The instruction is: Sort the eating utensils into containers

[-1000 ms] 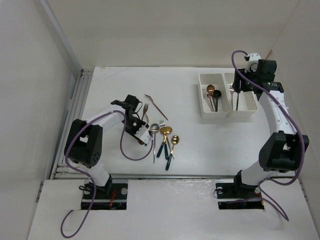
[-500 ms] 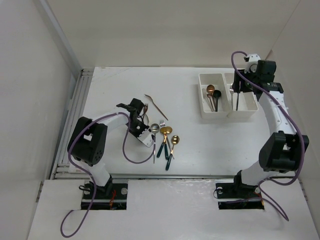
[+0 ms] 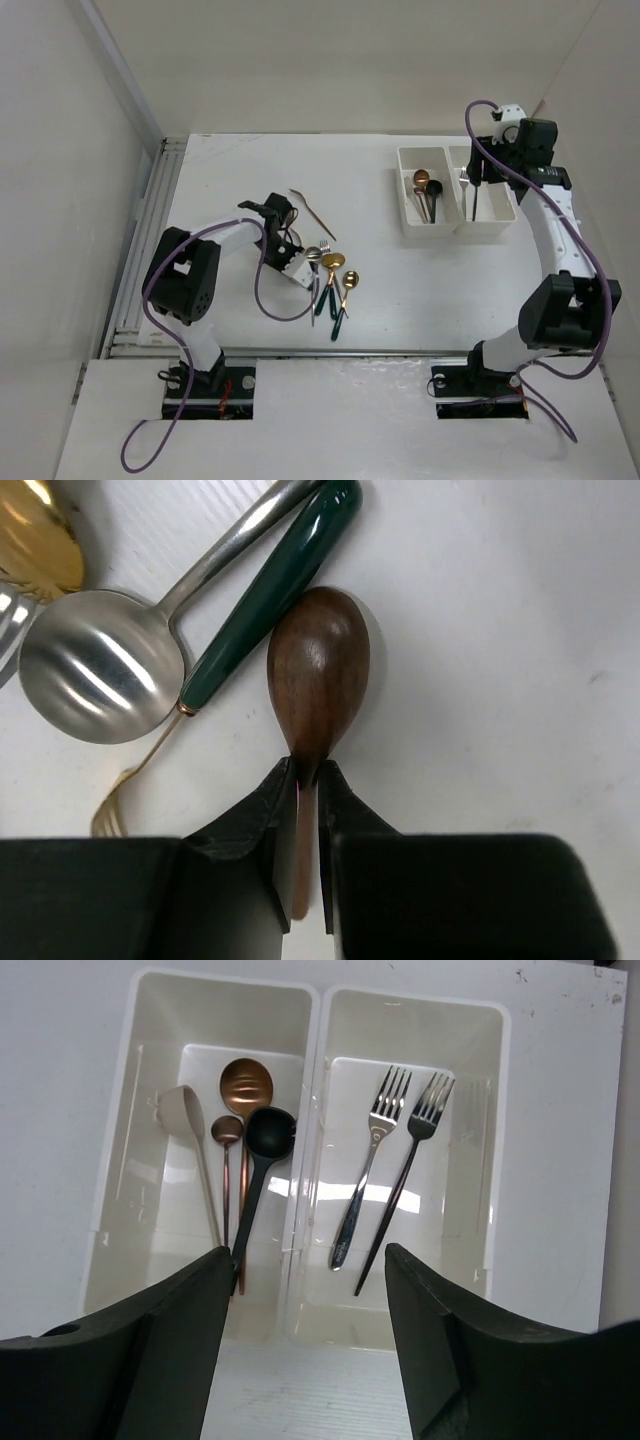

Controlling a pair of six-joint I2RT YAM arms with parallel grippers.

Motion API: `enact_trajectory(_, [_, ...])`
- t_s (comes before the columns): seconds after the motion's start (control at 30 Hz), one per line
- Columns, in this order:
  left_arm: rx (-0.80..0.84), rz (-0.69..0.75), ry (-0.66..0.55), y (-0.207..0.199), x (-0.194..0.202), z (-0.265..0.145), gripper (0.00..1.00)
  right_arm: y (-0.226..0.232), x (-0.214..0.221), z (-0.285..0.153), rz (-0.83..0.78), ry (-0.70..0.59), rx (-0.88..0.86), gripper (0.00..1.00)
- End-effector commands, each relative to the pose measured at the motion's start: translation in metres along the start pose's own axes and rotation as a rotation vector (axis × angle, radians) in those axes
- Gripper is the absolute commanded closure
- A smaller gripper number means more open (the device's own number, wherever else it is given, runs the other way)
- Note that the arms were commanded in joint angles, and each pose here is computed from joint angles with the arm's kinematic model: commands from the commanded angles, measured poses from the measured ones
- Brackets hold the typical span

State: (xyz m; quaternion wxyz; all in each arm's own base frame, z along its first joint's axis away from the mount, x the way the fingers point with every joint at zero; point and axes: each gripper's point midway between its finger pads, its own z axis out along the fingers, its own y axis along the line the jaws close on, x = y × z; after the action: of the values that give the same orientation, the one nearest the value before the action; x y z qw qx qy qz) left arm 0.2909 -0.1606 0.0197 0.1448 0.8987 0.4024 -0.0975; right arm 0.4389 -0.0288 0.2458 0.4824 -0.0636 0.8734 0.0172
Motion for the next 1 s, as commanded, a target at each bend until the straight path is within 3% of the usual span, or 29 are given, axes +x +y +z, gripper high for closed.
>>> enact_trajectory(0.0, [0.056,-0.238,-0.206,-0.014,-0.028,-0.006,1.0,0.0,-0.024,-0.02,-0.013,-0.083,0.009,0.32])
enact_trajectory(0.07, [0.021,-0.3,-0.294,-0.005,-0.04,-0.028,1.0,0.006,-0.026,-0.026,-0.01,-0.096,0.003,0.32])
enact_trajectory(0.27, [-0.033,-0.409,-0.41,0.003,-0.048,-0.077,1.0,0.05,-0.031,-0.04,-0.089,-0.129,-0.038,0.32])
enact_trajectory(0.4, [-0.198,-0.472,-0.521,0.044,-0.057,-0.136,1.0,0.12,-0.041,-0.057,-0.157,-0.211,-0.281,0.32])
enact_trajectory(0.43, [-0.237,-0.481,-0.559,0.053,-0.063,-0.151,1.0,0.145,-0.033,-0.059,-0.164,-0.218,-0.365,0.31])
enact_trajectory(0.47, [-0.265,-0.52,-0.61,0.061,-0.067,-0.165,1.0,0.162,-0.046,-0.067,-0.173,-0.295,-0.418,0.21])
enact_trajectory(0.53, [-0.376,-0.455,-0.758,0.086,-0.094,-0.215,1.0,0.2,-0.056,-0.09,-0.155,-0.378,-0.497,0.1])
enact_trajectory(0.57, [-0.363,-0.537,-0.836,0.092,-0.105,-0.23,1.0,0.211,-0.065,-0.099,-0.136,-0.444,-0.52,0.01])
enact_trajectory(0.6, [-0.366,-0.567,-0.901,0.1,-0.114,-0.246,1.0,0.222,-0.068,-0.103,-0.135,-0.469,-0.537,0.01])
enact_trajectory(0.63, [-0.417,-0.5,-0.99,0.116,-0.126,-0.274,1.0,0.234,-0.077,-0.115,-0.138,-0.515,-0.57,0.01])
enact_trajectory(0.77, [-0.459,-0.553,-1.097,0.129,-0.158,-0.329,1.0,0.293,-0.091,-0.141,-0.171,-0.625,-0.692,0.01])
enact_trajectory(0.83, [-0.539,-0.582,-1.138,0.131,-0.166,-0.344,1.0,0.332,-0.09,-0.149,-0.185,-0.64,-0.766,0.01])
enact_trajectory(0.87, [-0.678,-0.518,-1.219,0.136,-0.179,-0.38,1.0,0.344,-0.089,-0.147,-0.198,-0.633,-0.779,0.01])
enact_trajectory(0.97, [-0.787,-0.512,-1.246,0.124,-0.181,-0.382,1.0,0.376,-0.094,-0.144,-0.177,-0.627,-0.819,0.01])
